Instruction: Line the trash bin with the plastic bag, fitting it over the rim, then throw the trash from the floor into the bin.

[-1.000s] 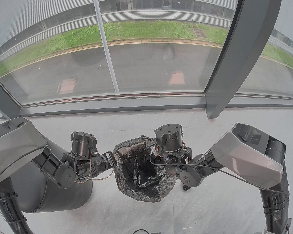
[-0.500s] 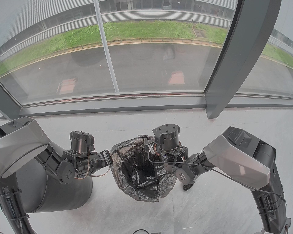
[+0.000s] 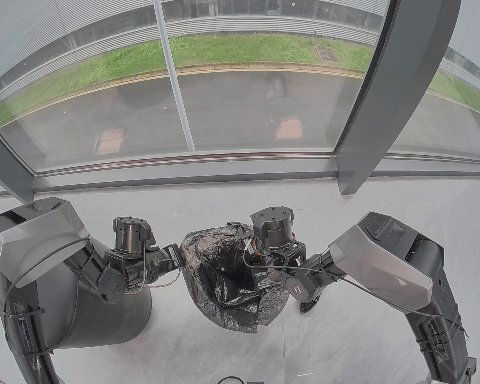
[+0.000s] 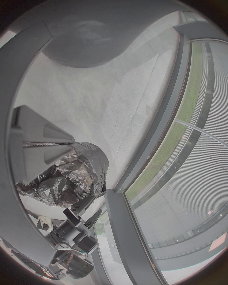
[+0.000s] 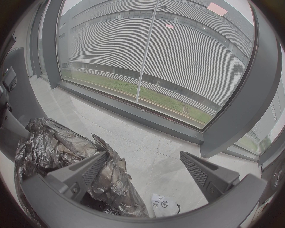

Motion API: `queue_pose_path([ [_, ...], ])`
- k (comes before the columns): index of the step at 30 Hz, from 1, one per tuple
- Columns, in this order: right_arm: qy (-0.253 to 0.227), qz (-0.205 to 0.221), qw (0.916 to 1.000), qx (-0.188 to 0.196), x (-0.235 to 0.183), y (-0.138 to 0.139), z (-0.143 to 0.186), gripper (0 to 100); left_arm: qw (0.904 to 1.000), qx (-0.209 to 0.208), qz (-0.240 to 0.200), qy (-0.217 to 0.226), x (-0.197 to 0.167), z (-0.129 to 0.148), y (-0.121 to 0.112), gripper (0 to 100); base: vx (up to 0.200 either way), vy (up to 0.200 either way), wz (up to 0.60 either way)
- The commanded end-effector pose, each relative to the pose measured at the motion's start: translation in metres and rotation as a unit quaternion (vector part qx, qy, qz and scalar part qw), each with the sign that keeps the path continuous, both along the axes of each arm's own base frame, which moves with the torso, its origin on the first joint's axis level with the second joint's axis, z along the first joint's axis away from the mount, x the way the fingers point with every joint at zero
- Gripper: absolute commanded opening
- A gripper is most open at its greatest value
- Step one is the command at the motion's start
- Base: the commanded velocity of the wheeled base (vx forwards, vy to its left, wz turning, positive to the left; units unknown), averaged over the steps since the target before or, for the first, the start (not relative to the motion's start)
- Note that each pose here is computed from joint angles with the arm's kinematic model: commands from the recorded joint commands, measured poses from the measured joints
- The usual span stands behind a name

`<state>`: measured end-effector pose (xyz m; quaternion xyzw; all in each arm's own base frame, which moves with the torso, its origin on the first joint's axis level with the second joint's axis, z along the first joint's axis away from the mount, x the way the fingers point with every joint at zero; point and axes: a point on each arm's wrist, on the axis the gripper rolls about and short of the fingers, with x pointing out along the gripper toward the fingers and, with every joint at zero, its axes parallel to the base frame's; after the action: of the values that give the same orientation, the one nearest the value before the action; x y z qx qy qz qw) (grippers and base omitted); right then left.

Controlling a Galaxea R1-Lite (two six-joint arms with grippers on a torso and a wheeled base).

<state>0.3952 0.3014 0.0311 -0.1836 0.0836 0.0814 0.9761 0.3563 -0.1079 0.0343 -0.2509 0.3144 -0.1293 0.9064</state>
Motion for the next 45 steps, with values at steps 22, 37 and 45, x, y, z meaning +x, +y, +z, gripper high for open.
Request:
queue_pose_path([
  [22, -0.019, 0.001, 0.9997, 0.016, -0.005, -0.002, 0.015, 100, 0.9996, 0.012, 0.002, 0.026, 0.002, -0.026, -0.002, 100, 0.0, 0.0, 0.0],
  [37, -0.034, 0.003, 0.999, 0.028, -0.009, -0.002, 0.024, 100, 0.9993, 0.034, -0.009, 0.015, -0.001, -0.03, -0.001, 100, 0.0, 0.0, 0.0],
  [45, -0.039, 0.01, 0.9984, 0.041, -0.035, -0.015, 0.059, 100, 0.9996, 0.027, 0.005, -0.002, -0.019, -0.002, 0.008, 100, 0.0, 0.0, 0.0],
])
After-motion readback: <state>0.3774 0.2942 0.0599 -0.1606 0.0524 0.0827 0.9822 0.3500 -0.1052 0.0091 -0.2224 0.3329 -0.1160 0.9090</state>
